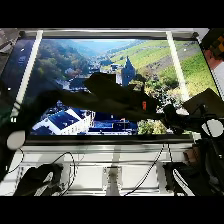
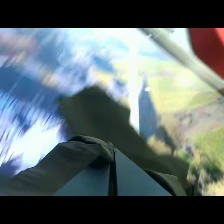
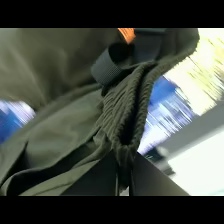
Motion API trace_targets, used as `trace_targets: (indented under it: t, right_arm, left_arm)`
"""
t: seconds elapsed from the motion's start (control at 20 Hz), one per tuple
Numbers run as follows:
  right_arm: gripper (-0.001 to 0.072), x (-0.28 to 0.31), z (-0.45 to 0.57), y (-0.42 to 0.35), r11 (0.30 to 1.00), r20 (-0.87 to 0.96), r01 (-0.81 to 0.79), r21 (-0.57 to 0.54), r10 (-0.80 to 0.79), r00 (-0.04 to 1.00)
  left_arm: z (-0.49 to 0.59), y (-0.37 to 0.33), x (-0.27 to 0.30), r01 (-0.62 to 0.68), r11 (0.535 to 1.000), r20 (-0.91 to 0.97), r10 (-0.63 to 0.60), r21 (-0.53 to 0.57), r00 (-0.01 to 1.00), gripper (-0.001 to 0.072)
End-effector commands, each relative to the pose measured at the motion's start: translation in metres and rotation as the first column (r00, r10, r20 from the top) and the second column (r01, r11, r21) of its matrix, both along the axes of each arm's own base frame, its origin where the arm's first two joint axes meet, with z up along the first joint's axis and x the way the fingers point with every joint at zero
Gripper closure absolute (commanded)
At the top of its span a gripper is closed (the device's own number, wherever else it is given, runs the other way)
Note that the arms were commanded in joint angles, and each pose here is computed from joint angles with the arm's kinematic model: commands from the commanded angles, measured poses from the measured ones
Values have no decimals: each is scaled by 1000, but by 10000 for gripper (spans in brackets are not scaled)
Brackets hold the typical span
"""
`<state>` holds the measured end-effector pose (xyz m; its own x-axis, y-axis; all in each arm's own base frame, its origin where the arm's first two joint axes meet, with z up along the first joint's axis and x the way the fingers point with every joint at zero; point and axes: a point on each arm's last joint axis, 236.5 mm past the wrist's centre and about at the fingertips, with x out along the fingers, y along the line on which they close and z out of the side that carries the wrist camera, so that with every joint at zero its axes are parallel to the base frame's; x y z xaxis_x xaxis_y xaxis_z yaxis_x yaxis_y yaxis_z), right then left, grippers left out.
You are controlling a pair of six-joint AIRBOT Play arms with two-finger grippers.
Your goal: Fold the clothes and pants, and hang the long-sleeved shirts on hangers.
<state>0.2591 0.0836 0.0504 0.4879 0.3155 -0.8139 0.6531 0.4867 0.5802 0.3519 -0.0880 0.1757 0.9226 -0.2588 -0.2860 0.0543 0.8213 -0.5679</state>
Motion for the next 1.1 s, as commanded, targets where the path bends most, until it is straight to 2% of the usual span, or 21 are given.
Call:
trace_targets:
  t: [0.0,0.25,0.4,0.55,0.7,0.8,1.05]
  right_arm:
    - [693,30,17,-12,989,110,140,43,-144,983]
    - [693,55,17,-31,962,147,268,56,-273,951]
    - [693,80,4,-38,942,154,328,74,-336,929]
    - [693,113,-5,-48,889,171,434,143,-454,874]
    - [693,130,-30,-46,871,136,463,166,-485,864]
    - [693,141,-43,-44,857,123,479,189,-505,854]
    - [693,176,-39,-50,834,229,486,263,-543,808]
  left_arm:
    - [26,-45,72,82,993,53,-87,82,995,707]
    - [9,-141,168,223,959,31,-231,173,972,707]
    - [-17,-175,204,254,951,9,-260,179,966,706]
    - [-53,-172,226,221,968,-44,-218,121,975,707]
    - [-82,-155,239,167,984,-104,-160,59,982,707]
    - [-89,-152,242,159,986,-114,-152,56,982,707]
    - [-78,-150,250,140,989,-51,-137,45,989,706]
